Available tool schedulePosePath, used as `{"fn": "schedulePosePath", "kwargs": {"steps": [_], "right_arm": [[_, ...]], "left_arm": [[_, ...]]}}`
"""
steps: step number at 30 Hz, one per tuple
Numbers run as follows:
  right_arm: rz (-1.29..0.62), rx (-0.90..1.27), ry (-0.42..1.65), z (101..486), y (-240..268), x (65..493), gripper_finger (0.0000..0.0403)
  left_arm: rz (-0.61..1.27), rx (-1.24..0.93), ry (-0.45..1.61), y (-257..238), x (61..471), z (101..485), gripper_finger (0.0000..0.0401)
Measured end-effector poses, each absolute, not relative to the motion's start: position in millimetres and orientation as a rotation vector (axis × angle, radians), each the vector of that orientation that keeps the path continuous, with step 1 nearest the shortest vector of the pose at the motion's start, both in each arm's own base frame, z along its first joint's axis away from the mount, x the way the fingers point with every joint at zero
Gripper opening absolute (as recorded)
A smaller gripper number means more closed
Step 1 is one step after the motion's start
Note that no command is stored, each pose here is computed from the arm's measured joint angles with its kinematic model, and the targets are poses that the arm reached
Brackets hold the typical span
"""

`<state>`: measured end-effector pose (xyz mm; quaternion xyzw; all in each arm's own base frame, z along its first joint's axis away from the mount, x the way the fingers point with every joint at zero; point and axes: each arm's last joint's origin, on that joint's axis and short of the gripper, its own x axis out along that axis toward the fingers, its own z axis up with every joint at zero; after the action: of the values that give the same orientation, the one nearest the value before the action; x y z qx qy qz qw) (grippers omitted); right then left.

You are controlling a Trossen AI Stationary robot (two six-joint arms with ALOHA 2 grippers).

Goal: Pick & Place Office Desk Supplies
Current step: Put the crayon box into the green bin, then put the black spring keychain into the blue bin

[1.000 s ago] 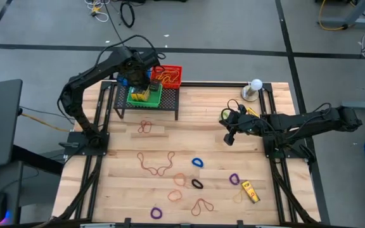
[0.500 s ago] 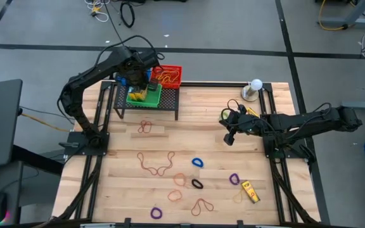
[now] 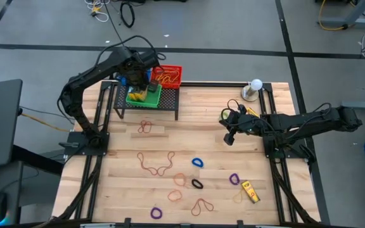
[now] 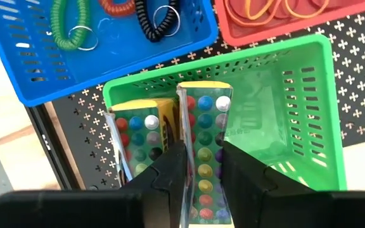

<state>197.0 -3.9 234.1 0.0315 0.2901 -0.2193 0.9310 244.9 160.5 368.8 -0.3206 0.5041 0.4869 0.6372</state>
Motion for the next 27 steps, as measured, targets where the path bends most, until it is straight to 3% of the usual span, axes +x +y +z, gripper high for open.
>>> {"fn": "schedulePosePath", "kwargs": {"steps": [13,20,27], "right_arm": [[-0.449,0.065,0.594,234,-4,197,0.0011],[-0.451,0.084,0.590,234,-4,197,0.0011],[-0.453,0.089,0.590,234,-4,197,0.0011]], "left_arm": [[1.100,-0.718,1.156,158,245,372,0.0181],[1.081,-0.671,1.017,156,241,410,0.0210],[0.970,-0.508,0.876,144,239,452,0.0206]]}}
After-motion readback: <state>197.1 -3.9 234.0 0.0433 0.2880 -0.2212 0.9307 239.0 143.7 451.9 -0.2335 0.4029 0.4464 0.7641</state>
